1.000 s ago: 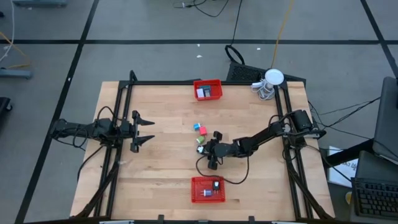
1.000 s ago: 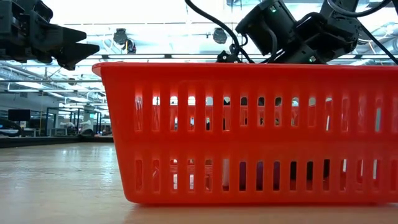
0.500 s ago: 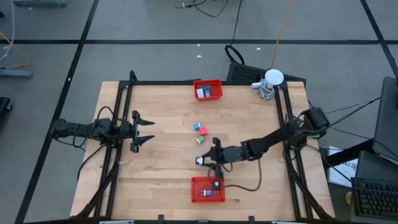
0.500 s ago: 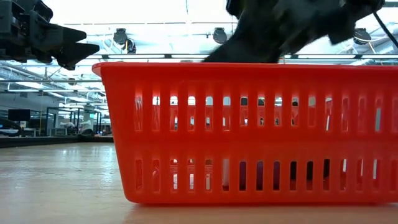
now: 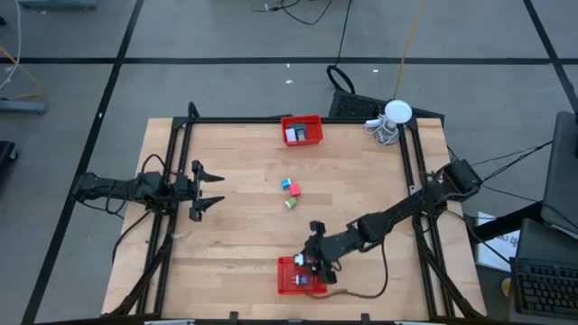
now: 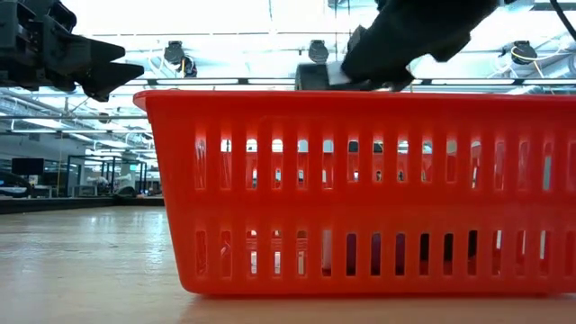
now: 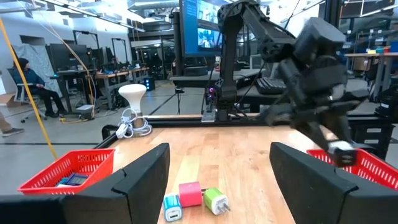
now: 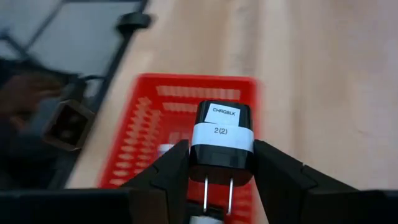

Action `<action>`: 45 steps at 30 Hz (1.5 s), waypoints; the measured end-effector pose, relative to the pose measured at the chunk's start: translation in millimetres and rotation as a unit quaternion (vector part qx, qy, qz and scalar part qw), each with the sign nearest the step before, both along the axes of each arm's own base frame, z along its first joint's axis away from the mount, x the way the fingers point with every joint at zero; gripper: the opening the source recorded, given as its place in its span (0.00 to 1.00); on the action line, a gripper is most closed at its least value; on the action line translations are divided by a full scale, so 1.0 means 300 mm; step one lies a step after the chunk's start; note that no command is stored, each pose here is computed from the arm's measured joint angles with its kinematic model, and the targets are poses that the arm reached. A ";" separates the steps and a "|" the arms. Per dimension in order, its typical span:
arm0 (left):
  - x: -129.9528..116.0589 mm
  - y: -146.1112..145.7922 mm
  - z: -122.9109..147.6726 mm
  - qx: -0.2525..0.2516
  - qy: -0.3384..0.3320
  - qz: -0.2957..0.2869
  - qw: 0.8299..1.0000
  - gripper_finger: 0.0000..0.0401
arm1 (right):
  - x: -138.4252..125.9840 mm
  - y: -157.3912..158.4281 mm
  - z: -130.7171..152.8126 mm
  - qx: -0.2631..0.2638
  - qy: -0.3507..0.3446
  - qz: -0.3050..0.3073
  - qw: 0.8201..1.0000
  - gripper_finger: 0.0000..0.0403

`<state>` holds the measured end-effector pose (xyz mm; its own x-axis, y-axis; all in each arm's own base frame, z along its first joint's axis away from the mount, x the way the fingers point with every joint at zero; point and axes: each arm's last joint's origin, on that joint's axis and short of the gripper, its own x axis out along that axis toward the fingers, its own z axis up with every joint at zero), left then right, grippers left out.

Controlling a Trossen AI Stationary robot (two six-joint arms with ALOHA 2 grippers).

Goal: Pick & Place Office items
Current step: Put the black white charger adapter into the bottom orange bin

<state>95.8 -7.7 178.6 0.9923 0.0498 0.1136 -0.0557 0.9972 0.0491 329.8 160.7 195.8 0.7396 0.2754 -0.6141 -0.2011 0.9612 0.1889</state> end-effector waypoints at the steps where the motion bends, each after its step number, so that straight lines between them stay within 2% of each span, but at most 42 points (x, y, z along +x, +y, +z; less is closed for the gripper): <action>1: 0.000 0.000 0.001 0.000 -0.001 0.000 1.000 0.68 | 0.002 0.011 0.001 0.002 0.000 0.012 1.000 0.35; 5: 0.000 0.000 0.001 0.000 -0.001 0.000 1.000 0.68 | 0.006 0.032 0.005 0.000 0.000 0.031 1.000 0.35; 20: 0.000 0.000 0.000 0.000 0.000 0.000 1.000 0.68 | 0.001 0.025 -0.056 -0.020 0.052 0.042 0.998 0.36; 27: 0.000 0.000 0.000 0.000 0.000 0.000 1.000 0.68 | 0.011 0.018 -0.068 -0.019 0.052 0.037 0.998 0.41; 45: 0.000 0.000 0.000 0.000 0.000 0.000 1.000 0.68 | 0.037 0.017 -0.041 0.016 0.010 0.050 0.999 0.43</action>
